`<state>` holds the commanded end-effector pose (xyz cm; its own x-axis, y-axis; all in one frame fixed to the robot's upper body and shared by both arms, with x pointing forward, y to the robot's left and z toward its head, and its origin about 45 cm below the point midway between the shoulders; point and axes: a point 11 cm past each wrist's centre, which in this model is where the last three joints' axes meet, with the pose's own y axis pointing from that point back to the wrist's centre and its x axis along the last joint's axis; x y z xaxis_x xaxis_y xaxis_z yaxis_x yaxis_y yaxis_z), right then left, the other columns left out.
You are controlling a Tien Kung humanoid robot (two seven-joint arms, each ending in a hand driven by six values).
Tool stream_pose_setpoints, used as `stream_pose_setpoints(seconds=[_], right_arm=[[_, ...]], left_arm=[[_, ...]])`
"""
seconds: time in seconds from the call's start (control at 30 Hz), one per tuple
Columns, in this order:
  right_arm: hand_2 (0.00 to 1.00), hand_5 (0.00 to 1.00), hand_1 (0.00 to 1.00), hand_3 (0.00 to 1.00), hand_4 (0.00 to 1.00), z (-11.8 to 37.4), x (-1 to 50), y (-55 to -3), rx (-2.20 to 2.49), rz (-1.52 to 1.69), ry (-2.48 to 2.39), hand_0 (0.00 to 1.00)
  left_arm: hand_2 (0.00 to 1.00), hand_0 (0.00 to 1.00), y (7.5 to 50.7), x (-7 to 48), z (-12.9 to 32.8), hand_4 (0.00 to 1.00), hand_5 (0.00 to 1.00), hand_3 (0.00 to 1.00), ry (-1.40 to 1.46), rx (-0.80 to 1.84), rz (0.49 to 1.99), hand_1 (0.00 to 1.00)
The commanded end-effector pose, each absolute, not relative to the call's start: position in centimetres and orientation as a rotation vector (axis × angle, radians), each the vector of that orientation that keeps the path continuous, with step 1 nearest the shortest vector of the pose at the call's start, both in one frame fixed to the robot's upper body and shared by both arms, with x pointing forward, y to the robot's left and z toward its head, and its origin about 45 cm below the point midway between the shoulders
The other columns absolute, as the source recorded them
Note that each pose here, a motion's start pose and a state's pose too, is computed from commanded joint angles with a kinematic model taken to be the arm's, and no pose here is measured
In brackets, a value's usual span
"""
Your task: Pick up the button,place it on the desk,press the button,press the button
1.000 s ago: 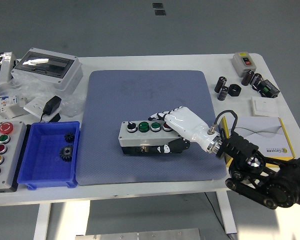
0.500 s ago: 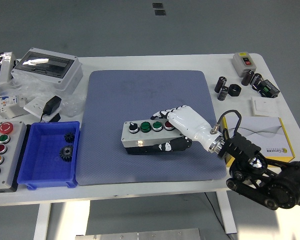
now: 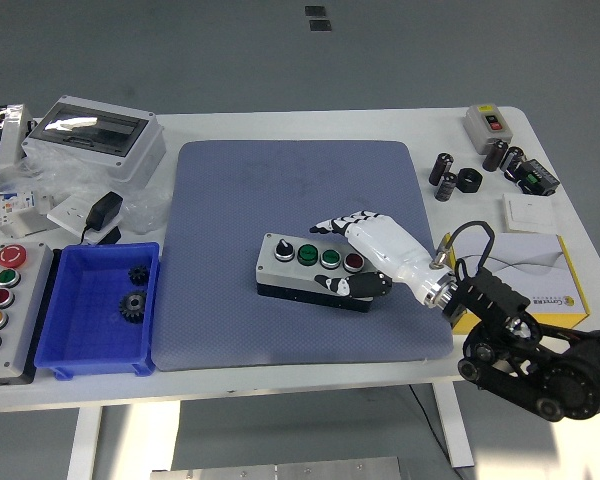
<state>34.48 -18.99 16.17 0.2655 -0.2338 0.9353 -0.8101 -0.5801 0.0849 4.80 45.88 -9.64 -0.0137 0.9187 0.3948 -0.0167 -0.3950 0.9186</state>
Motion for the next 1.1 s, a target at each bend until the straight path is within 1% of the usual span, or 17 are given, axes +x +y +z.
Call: stream_pose_setpoints(seconds=[0.03,0.37,0.5,0.73,1.0,1.03,1.1], right_arm=[[0.753,0.072,0.745,0.829,0.612,16.2,34.5,-19.1,1.973,1.309,-0.943,0.802],[0.752,0.083,0.742,0.829,0.617,17.0,34.2,-19.6,1.999,1.277,-0.963,0.795],[0.753,0.093,0.745,0.831,0.62,18.0,34.1,-20.1,2.013,1.255,-1.006,0.798],[0.757,0.112,0.747,0.834,0.629,19.7,33.4,-22.3,2.001,1.214,-1.055,0.796],[0.761,0.117,0.749,0.836,0.643,19.9,32.3,-24.8,1.998,1.127,-1.108,0.795],[0.779,0.219,0.757,0.862,0.746,20.2,32.1,-25.1,2.011,1.098,-1.123,0.801],[0.779,0.219,0.757,0.862,0.746,20.8,31.7,-25.6,2.046,1.026,-1.157,0.801]], left_arm=[[0.524,0.628,45.9,4.8,-9.6,0.622,0.156,0.581,0.982,1.482,1.518,0.59],[0.52,0.628,45.7,4.6,-9.7,0.619,0.153,0.579,0.987,1.485,1.508,0.588],[0.519,0.628,45.6,4.6,-9.8,0.615,0.148,0.579,0.988,1.482,1.506,0.587],[0.517,0.628,45.5,4.3,-9.9,0.613,0.146,0.579,0.995,1.486,1.504,0.585],[0.517,0.628,45.4,4.2,-9.9,0.607,0.139,0.579,0.998,1.484,1.504,0.583],[0.516,0.627,45.4,4.1,-9.9,0.602,0.134,0.579,0.998,1.484,1.505,0.581],[0.516,0.627,45.4,4.1,-9.9,0.602,0.134,0.579,0.999,1.482,1.506,0.581]])
